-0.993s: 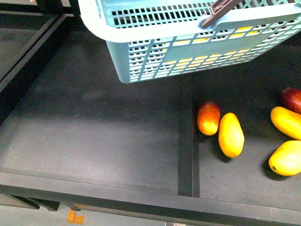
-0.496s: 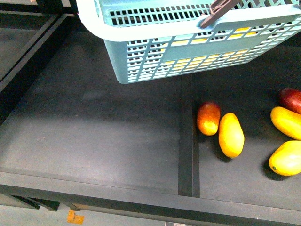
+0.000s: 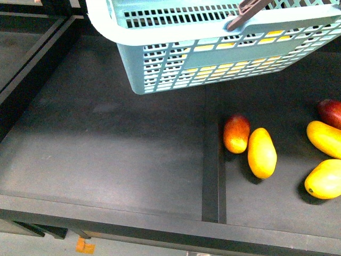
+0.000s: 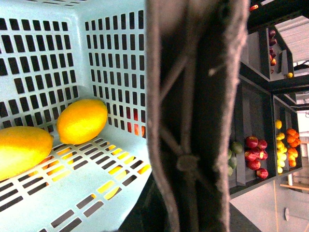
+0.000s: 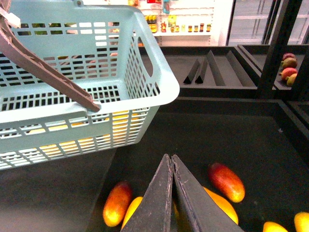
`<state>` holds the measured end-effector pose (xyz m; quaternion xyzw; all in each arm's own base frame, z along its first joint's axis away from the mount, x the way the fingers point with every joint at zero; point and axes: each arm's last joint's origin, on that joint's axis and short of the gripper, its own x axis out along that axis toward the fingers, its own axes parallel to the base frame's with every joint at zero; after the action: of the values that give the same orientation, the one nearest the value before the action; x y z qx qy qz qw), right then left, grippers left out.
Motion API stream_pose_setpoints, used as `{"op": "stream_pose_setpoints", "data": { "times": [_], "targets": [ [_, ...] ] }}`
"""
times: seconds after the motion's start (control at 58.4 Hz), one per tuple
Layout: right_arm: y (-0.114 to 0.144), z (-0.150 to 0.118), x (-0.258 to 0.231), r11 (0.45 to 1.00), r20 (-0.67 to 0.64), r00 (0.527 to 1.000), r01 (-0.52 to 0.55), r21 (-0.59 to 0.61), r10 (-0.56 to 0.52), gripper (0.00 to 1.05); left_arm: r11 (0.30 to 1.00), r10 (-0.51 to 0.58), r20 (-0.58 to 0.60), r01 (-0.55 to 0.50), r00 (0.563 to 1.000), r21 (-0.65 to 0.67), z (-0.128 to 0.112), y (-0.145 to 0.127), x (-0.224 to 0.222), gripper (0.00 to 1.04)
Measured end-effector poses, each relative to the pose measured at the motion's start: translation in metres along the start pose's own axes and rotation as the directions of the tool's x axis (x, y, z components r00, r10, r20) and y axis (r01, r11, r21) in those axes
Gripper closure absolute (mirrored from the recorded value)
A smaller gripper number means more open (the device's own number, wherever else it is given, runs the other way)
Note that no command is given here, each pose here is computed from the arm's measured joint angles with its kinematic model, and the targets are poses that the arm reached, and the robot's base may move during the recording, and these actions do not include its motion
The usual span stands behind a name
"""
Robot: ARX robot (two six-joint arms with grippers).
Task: Pick lemon and mango into basket
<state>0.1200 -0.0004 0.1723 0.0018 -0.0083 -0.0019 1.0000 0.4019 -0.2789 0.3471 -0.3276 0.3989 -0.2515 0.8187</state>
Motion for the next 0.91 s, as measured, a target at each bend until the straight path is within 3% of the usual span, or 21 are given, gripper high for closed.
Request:
{"op": "stream_pose_setpoints", "data": {
  "times": [0.907],
  "targets": [
    [0.0, -0.003, -0.023, 1.0, -0.004, 1.0, -0.002, 0.0, 0.002, 1.03, 1.0, 0.0, 0.0, 0.0, 1.0, -0.001, 0.0, 0.0, 0.0, 1.0]
  ]
}}
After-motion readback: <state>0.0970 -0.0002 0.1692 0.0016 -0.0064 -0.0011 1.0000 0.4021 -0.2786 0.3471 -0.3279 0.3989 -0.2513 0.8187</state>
